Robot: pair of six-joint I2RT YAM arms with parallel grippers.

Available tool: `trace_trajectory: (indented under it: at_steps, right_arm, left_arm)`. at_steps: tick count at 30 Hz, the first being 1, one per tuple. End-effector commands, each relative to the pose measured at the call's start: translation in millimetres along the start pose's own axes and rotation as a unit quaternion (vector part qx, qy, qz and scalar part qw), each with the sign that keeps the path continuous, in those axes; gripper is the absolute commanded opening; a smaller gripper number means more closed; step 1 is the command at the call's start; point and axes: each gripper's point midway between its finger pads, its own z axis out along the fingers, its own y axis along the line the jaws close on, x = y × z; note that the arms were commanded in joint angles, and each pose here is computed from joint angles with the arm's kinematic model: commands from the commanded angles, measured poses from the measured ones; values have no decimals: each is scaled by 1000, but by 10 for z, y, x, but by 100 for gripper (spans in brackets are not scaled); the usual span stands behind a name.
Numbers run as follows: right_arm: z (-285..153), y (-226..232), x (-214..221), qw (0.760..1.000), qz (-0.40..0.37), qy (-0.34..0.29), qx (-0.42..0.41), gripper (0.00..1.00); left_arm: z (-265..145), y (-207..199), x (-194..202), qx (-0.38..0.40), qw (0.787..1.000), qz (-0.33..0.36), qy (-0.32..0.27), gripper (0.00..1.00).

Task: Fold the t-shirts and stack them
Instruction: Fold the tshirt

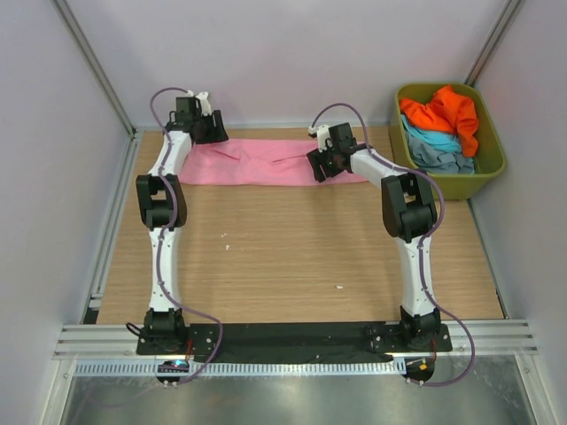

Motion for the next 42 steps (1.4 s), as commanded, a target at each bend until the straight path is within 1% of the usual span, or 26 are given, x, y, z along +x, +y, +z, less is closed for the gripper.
trace_trajectory:
  at_steps: [1,2,6,8,11,12,13,14,15,16,17,18,19,20,21,22,23,24,25,26,27,30,34,36,38,42]
  right_arm:
    - [-66,-99,47,1000,-4,12,24,68]
    - [-72,-100,44,1000,-6,12,24,68]
    - [-107,-115,-7,1000,-8,5,30,68]
    - [-116,-132,-10,999,-8,4,33,68]
    - [-151,-124,-70,999,2,-2,32,68]
    - [-186,-127,-173,999,10,-14,32,68]
    - [-227,-123,-262,999,14,-24,30,68]
    - [-259,-105,-349,999,19,-35,22,68]
    - [-337,-116,-559,998,23,-59,19,68]
    - [-395,-118,-687,997,35,-74,14,68]
    - [-433,-69,-792,995,40,-86,-4,68]
    - [-523,-78,-1005,993,40,-110,-8,68]
    - [-544,-47,-1091,991,46,-121,-22,68]
    - [-565,-4,-1165,990,47,-129,-36,68]
    - [-650,64,-1349,985,43,-152,-64,68]
    - [-650,106,-1412,983,48,-160,-79,68]
    - [-586,134,-1418,981,66,-159,-94,68]
    - [-635,188,-1566,975,71,-176,-114,68]
    - [-625,198,-1616,973,79,-181,-123,68]
    - [-487,228,-1539,970,113,-165,-137,68]
    - [-532,250,-1650,966,118,-176,-151,68]
    - [-392,278,-1611,961,145,-166,-165,68]
    - [-232,118,-1506,967,151,-159,-131,68]
    - [-161,15,-1368,969,159,-145,-122,68]
    - [-67,-60,-1106,974,169,-110,-107,68]
    - [6,-204,-708,978,175,-67,-92,68]
  left_arm:
    - [-3,-124,-555,23,995,14,-97,62]
    - [-5,-174,-651,31,993,19,-116,62]
    - [-115,-313,-888,47,987,24,-152,62]
    - [-250,-376,-1033,50,984,25,-168,63]
    - [-481,-436,-1165,48,983,31,-177,63]
    - [-501,-413,-1102,44,984,37,-167,63]
    - [-699,-441,-1175,39,984,39,-168,63]
    - [-774,-423,-1156,31,986,38,-160,63]
    - [-849,-351,-1123,14,988,32,-151,63]
    - [-973,-365,-991,12,992,27,-123,64]
    - [-1018,-402,-896,23,994,33,-106,64]
    - [-1128,-371,-826,49,994,39,-92,66]
    - [-1069,-325,-505,63,996,31,-53,66]
    - [-1178,-355,-501,71,996,27,-54,66]
    - [-1181,-308,-397,72,996,11,-42,66]
    - [-1178,-278,-315,74,997,-5,-32,65]
    - [-1147,-245,-148,73,997,-32,-12,64]
    - [-1148,-209,-87,72,996,-45,-4,64]
    - [-1137,-204,-29,73,996,-51,2,64]
    - [-1111,-186,61,72,996,-56,12,64]
    - [-1095,-178,105,71,996,-59,18,64]
    - [-1015,-159,214,74,994,-69,31,66]
    - [-898,-94,357,69,994,-75,48,65]
    - [-866,-68,378,66,994,-74,51,66]
    - [-821,-47,425,64,994,-72,56,66]
    - [-716,43,521,58,993,-75,66,66]
